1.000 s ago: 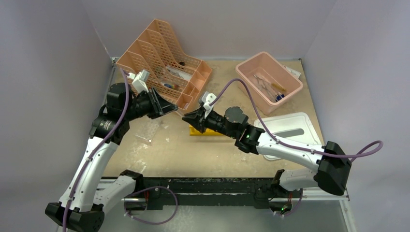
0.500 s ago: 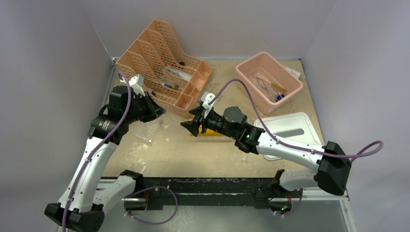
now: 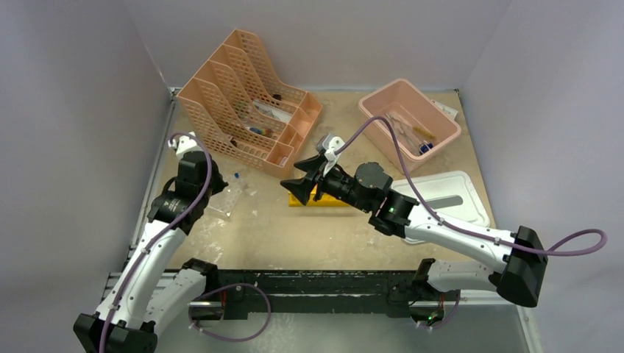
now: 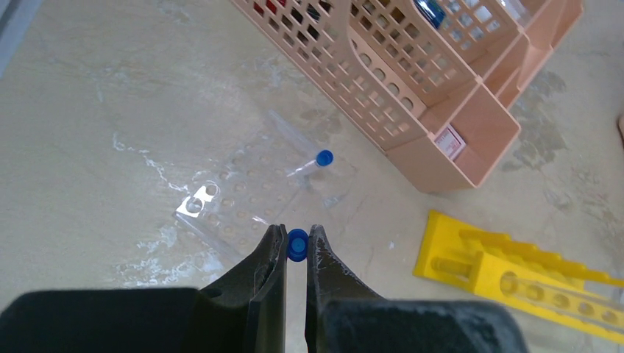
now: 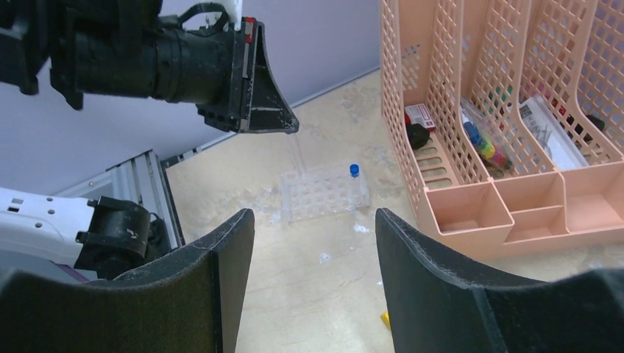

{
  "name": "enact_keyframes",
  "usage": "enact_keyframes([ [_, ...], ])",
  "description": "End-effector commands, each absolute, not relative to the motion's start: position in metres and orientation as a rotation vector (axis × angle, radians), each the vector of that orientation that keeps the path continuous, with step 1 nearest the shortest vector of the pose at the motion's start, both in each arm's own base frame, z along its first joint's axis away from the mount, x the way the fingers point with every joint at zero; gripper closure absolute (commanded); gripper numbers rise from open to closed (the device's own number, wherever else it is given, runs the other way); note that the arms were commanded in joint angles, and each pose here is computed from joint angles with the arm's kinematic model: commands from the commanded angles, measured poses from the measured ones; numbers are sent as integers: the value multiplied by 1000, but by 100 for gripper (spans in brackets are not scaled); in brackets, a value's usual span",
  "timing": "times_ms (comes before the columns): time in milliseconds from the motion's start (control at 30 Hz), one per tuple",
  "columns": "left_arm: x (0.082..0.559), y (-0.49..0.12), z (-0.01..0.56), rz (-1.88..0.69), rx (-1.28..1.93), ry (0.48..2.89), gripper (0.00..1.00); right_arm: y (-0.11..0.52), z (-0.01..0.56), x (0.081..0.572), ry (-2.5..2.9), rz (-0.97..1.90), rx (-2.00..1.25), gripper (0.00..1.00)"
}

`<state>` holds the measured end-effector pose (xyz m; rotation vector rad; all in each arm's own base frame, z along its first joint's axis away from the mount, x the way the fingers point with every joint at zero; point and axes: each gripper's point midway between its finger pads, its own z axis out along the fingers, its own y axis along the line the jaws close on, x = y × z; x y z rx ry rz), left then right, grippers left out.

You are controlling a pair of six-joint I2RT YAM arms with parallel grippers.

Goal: Organize the chemistry lab equipment

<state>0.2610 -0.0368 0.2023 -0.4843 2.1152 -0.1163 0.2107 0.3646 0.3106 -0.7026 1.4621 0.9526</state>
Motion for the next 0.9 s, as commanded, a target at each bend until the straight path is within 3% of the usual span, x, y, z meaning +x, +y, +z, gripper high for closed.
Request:
enact_keyframes([
  [0,285,-20,216,-84,-643,1916,100,357,327,213,1437,964,-631,37],
  [367,290,-55,203,-32,-567,1813,100,344,318,218,1476,901,-593,37],
  [867,290,-55,169,94,-516,1814,100,341,308,227,1512,850,-582,37],
])
